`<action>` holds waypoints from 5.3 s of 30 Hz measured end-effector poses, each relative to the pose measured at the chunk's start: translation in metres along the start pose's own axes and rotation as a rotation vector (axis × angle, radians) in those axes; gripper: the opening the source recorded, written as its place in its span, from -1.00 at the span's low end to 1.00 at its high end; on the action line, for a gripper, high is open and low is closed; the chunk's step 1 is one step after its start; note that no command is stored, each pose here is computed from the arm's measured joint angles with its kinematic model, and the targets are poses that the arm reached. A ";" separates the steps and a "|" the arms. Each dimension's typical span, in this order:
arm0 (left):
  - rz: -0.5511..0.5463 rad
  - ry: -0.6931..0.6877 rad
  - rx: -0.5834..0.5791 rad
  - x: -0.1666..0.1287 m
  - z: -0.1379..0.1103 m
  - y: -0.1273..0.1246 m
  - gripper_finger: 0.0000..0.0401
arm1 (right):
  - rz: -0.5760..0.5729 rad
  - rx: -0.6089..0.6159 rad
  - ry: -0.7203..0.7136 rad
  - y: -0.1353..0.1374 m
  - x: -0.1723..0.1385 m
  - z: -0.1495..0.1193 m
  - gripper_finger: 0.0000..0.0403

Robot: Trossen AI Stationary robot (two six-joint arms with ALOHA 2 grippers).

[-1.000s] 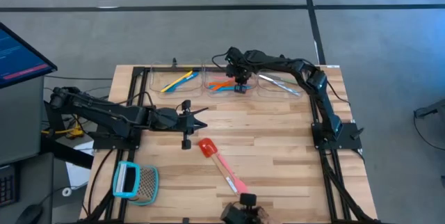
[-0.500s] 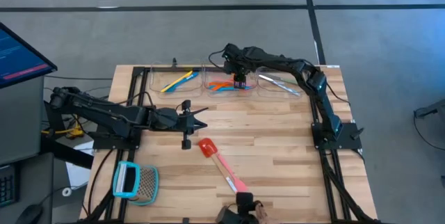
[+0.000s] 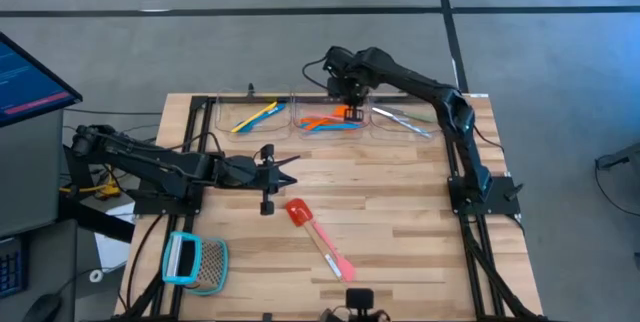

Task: Pick & Place Kitchen Items
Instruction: Put the pink spatula into the middle transparent bin

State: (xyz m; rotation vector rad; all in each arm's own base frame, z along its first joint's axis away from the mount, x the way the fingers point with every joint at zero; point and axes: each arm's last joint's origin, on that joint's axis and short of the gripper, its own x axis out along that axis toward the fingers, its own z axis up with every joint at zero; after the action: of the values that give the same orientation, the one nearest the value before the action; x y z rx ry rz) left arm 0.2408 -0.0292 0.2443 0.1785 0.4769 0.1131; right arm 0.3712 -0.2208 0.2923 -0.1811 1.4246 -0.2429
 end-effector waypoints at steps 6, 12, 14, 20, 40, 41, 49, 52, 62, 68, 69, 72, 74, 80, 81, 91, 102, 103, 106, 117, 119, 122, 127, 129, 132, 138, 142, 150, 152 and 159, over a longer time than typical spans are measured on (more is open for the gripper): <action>0.016 0.026 0.008 0.000 -0.003 0.000 -0.99 | 0.081 0.024 -0.071 0.014 -0.032 -0.010 -0.96; 0.015 0.060 0.018 0.000 -0.006 0.000 -0.99 | 0.058 -0.003 -0.178 0.040 -0.060 -0.016 -0.99; 0.016 0.072 0.022 0.000 -0.007 0.000 -0.99 | 0.055 -0.006 -0.213 0.052 -0.066 -0.021 -0.99; 0.021 0.074 0.023 0.000 -0.007 0.000 -0.99 | 0.097 0.025 -0.324 0.094 -0.076 -0.039 -0.99; 0.017 0.075 0.154 0.000 -0.007 0.000 -0.99 | 0.070 0.288 -0.314 0.228 -0.038 -0.053 -1.00; 0.017 0.075 0.154 0.000 -0.007 0.000 -0.99 | 0.077 0.291 -0.315 0.234 -0.037 -0.051 -1.00; 0.017 0.075 0.154 0.000 -0.007 0.000 -0.99 | 0.131 0.370 -0.297 0.273 -0.022 -0.042 -1.00; 0.017 0.075 0.154 0.000 -0.007 0.000 -0.99 | 0.148 0.410 -0.282 0.287 -0.017 -0.041 -1.00; 0.017 0.072 0.153 0.000 -0.007 0.000 -0.99 | 0.224 0.600 -0.259 0.332 -0.015 -0.046 -1.00; 0.017 0.070 0.152 0.000 -0.007 0.000 -0.99 | 0.272 0.652 -0.332 0.358 -0.026 -0.050 -1.00; 0.017 0.068 0.152 0.000 -0.007 0.000 -0.99 | 0.284 0.656 -0.349 0.362 -0.028 -0.050 -1.00; 0.017 0.067 0.151 0.000 -0.006 0.000 -0.99 | 0.332 0.662 -0.404 0.374 -0.035 -0.049 -1.00; 0.017 0.067 0.151 0.000 -0.006 0.000 -0.99 | 0.330 0.671 -0.436 0.380 -0.038 -0.051 -1.00; 0.017 0.067 0.151 0.000 -0.006 0.000 -0.99 | 0.305 0.740 -0.458 0.391 -0.041 -0.058 -1.00; 0.017 0.067 0.151 0.000 -0.006 0.000 -0.99 | 0.307 0.748 -0.456 0.394 -0.039 -0.058 -1.00; 0.016 0.064 0.148 0.000 -0.006 0.000 -0.99 | 0.317 0.765 -0.323 0.423 0.000 -0.041 -1.00; 0.019 0.040 0.140 0.000 -0.004 0.001 -0.99 | 0.337 0.730 -0.236 0.447 0.019 -0.016 -1.00; 0.020 0.039 0.140 0.000 -0.003 0.001 -0.99 | 0.327 0.725 -0.223 0.447 0.022 -0.016 -1.00; 0.019 0.042 0.140 0.000 -0.004 0.001 -0.99 | 0.320 0.721 -0.214 0.449 0.030 -0.013 -1.00; 0.021 0.043 0.140 0.000 -0.004 0.001 -0.99 | 0.278 0.719 -0.179 0.439 0.035 -0.013 -1.00; 0.021 0.042 0.140 0.000 -0.004 0.001 -0.99 | 0.284 0.720 -0.176 0.439 0.035 -0.013 -1.00; 0.021 0.042 0.140 0.000 -0.004 0.001 -0.99 | 0.291 0.721 -0.176 0.439 0.035 -0.012 -1.00; 0.021 0.042 0.140 0.000 -0.004 0.001 -0.99 | 0.317 0.719 -0.155 0.440 0.036 -0.013 -1.00; 0.021 0.042 0.140 0.000 -0.004 0.001 -0.99 | 0.317 0.723 -0.153 0.441 0.040 -0.015 -1.00; 0.021 0.042 0.140 0.000 -0.004 0.001 -0.99 | 0.316 0.731 -0.150 0.441 0.042 -0.017 -1.00; 0.020 0.042 0.140 0.000 -0.004 0.001 -0.99 | 0.296 0.738 -0.142 0.437 0.046 -0.019 -1.00; 0.020 0.042 0.140 0.000 -0.004 0.001 -0.99 | 0.279 0.724 -0.131 0.432 0.048 -0.018 -1.00; 0.020 0.043 0.140 0.000 -0.004 0.001 -0.99 | 0.197 0.716 -0.080 0.421 0.052 -0.022 -1.00; 0.020 0.043 0.140 0.000 -0.004 0.001 -0.99 | 0.187 0.702 -0.080 0.419 0.053 -0.022 -1.00; 0.020 0.042 0.140 0.000 -0.004 0.000 -0.99 | 0.117 0.687 -0.090 0.414 0.055 -0.024 -1.00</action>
State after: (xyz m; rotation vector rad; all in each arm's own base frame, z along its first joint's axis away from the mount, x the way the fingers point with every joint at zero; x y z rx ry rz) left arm 0.2388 -0.0283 0.2412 0.3190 0.5256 0.1032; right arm 0.3790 0.1622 0.1253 0.4479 1.1865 -0.6021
